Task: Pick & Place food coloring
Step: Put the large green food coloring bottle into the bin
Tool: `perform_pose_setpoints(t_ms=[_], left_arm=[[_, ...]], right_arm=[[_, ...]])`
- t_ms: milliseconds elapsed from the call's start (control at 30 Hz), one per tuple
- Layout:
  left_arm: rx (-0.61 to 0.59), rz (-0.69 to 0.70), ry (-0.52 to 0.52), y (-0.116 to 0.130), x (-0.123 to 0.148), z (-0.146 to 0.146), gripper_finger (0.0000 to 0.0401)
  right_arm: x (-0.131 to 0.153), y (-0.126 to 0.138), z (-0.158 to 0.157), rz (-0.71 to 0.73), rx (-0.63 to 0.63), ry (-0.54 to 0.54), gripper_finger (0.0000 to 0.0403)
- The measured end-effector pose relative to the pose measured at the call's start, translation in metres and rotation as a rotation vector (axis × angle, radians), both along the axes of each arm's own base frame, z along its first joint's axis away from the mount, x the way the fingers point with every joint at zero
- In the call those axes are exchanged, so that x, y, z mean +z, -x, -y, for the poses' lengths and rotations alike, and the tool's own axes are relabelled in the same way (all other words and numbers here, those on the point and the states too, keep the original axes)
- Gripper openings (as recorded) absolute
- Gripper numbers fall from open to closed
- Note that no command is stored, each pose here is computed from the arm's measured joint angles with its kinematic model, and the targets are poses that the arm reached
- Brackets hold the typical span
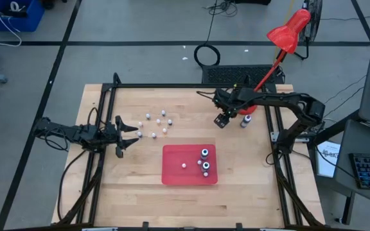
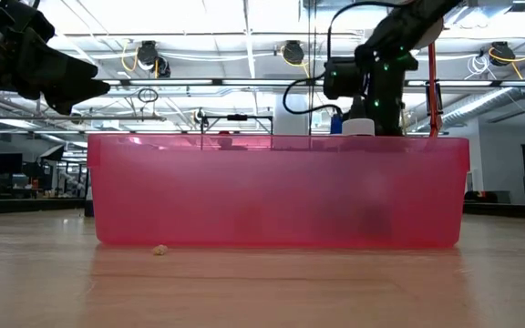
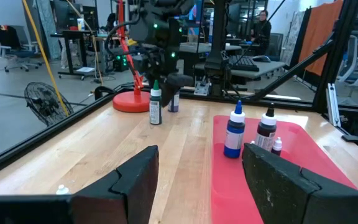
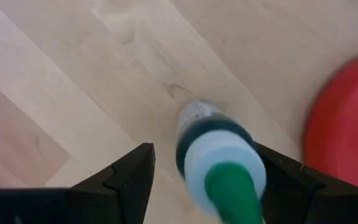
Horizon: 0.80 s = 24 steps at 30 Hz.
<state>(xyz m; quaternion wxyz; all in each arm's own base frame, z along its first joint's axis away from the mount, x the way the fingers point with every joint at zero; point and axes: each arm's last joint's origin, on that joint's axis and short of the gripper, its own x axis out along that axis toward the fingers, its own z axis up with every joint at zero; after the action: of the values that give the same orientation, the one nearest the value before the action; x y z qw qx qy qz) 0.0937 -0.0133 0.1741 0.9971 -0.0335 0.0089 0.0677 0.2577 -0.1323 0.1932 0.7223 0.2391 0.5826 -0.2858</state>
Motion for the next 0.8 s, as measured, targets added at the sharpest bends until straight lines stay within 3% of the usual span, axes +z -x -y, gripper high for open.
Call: perform_pose_setpoints(t_ms=[300, 500, 633, 800], left_arm=[[0.0, 0.0, 0.0, 0.0, 0.0, 0.0, 0.0232], [0.0, 0.0, 0.0, 0.0, 0.0, 0.0, 0.0232], [0.0, 0.0, 0.0, 0.0, 0.0, 0.0, 0.0232], [0.0, 0.0, 0.0, 0.0, 0.0, 0.0, 0.0232]], right_arm=[[-0.01, 0.004, 0.003, 0.018, -0.01, 0.011, 0.0215], [-0.009, 0.0, 0.002, 0.044, 0.07, 0.048, 0.0123], [0.004, -0.007, -0.01, 0.121, 0.139, 0.096, 0.0123], [0.036, -0.013, -0.049, 0.28, 0.239, 0.143, 0.0123]])
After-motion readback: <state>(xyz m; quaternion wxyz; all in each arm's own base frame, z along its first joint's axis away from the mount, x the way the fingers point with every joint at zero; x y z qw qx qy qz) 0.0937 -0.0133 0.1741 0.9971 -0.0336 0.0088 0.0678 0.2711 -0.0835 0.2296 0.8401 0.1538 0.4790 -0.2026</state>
